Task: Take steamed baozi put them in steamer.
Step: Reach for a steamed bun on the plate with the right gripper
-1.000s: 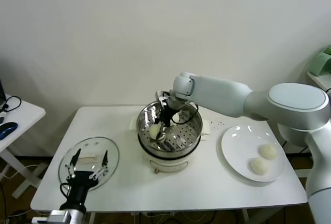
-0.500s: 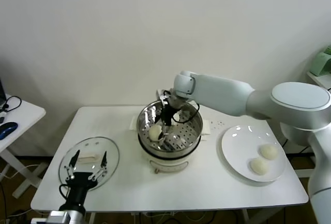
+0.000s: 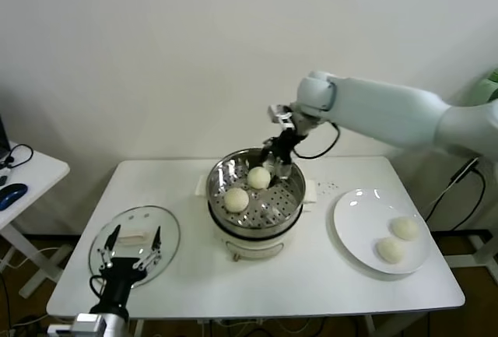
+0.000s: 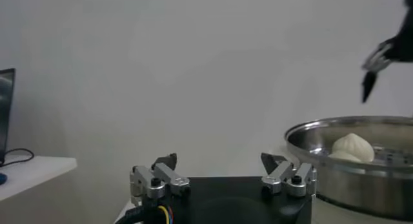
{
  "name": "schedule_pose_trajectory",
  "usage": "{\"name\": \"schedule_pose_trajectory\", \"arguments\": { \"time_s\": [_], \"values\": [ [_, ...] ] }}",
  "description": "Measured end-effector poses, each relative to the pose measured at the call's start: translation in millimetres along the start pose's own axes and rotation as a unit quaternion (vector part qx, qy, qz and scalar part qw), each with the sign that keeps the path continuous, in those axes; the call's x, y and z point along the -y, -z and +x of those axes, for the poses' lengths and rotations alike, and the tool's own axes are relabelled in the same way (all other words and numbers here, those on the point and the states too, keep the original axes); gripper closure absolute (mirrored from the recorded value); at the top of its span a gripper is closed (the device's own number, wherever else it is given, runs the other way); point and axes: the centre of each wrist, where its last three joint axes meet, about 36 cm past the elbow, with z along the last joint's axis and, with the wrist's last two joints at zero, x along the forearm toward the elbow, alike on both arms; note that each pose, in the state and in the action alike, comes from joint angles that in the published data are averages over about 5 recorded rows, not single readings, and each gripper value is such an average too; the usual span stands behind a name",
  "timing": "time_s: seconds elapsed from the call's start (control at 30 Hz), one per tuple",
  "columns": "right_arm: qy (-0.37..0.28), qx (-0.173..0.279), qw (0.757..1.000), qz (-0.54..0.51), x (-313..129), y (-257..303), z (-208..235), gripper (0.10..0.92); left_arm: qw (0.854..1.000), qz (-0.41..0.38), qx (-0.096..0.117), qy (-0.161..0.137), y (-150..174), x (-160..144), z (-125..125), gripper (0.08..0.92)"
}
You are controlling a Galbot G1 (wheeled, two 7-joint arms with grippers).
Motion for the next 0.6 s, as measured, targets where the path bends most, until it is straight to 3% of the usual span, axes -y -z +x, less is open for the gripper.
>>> {"name": "schedule_pose_trajectory", "arguments": {
  "time_s": [0.27,0.6],
  "values": [
    [-0.009,-0.038,0.999,-0.02,-48.7,-91.7,35.4,0.2,1.0,0.003,0.001,0.005,2.3,-5.1,-4.4,0.177],
    [0.0,-0.083,0.995,-0.058,-119.6,-199.3,8.7,0.2,1.0,0.001,0.007,-0.002,6.5,-3.6,-5.8,0.177]
  ]
}}
